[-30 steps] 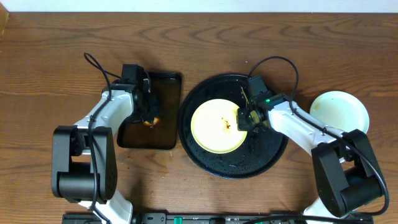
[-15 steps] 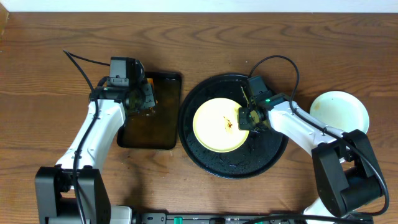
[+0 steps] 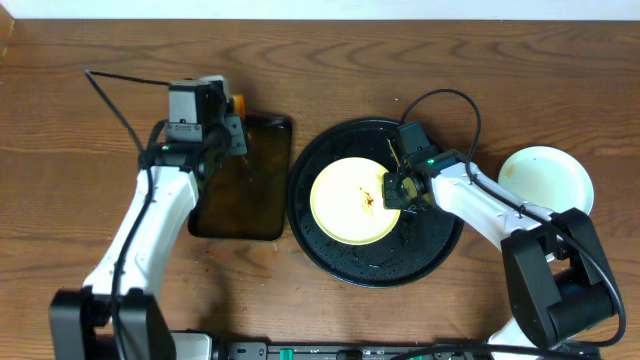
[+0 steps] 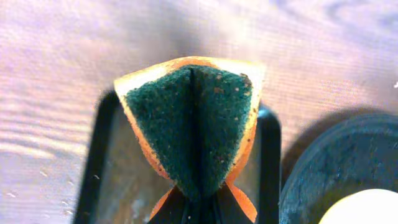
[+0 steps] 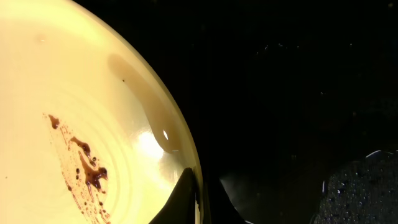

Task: Clean dirty plates on tray and stack at the side
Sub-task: 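Lift the sponge from the black tray with the left gripper, then scrub the yellow plate with the sponge in the left gripper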

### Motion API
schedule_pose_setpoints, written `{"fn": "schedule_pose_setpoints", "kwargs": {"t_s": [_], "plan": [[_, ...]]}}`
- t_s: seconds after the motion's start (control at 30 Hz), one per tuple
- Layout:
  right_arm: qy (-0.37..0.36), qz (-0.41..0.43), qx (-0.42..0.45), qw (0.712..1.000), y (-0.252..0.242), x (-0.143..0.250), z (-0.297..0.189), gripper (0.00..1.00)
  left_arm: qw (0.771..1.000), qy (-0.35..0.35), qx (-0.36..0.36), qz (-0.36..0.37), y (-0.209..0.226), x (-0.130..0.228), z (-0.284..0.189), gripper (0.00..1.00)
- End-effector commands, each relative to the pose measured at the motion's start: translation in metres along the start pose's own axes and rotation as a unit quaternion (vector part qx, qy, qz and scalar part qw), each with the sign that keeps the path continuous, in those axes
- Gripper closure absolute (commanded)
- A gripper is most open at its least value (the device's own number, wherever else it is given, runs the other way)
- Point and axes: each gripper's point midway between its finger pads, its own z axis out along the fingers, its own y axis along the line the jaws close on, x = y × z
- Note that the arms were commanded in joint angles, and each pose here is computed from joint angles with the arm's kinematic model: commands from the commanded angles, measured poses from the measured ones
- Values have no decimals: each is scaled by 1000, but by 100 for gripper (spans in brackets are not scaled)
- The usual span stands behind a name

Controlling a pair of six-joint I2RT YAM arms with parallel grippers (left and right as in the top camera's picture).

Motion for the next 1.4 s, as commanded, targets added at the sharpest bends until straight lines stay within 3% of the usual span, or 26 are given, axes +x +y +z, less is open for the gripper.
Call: {"fn": "schedule_pose_setpoints", "kwargs": {"t_s": [0.0, 0.17, 0.3, 0.43, 0.57, 0.67, 0.83, 1.07, 1.27, 1.37], "plan": [[-12, -3, 51, 999, -19, -3, 3, 99, 999, -47, -20, 17, 3, -23, -23, 93], [-15, -3, 49, 999, -18, -4, 3, 99, 1000, -13, -17, -9, 2, -6, -22, 93], [-15, -3, 49, 999, -18, -4, 3, 99, 996, 64, -18, -52, 1, 35, -9, 93], [-15, -4, 49, 999, -18, -4, 3, 99, 978, 154, -43, -137, 8, 82, 11, 93], [-15, -9, 49, 999, -18, -4, 3, 99, 962, 216, -6, -164, -6, 108, 25, 93], [-14, -12, 49, 999, -18, -4, 3, 99, 959, 223, 21, -172, -16, 106, 24, 93], [-13, -12, 48, 999, -17, -4, 3, 99, 960, 225, 30, -163, -28, 92, 14, 92], [-12, -12, 47, 999, -17, -3, 3, 99, 972, 207, 94, -67, -89, 77, 7, 93], [-12, -12, 46, 999, -17, -3, 3, 99, 967, 214, 135, -12, -147, 99, 13, 93], [-11, -12, 47, 999, -17, -3, 3, 99, 954, 236, 186, 15, -186, 121, 19, 93]]}}
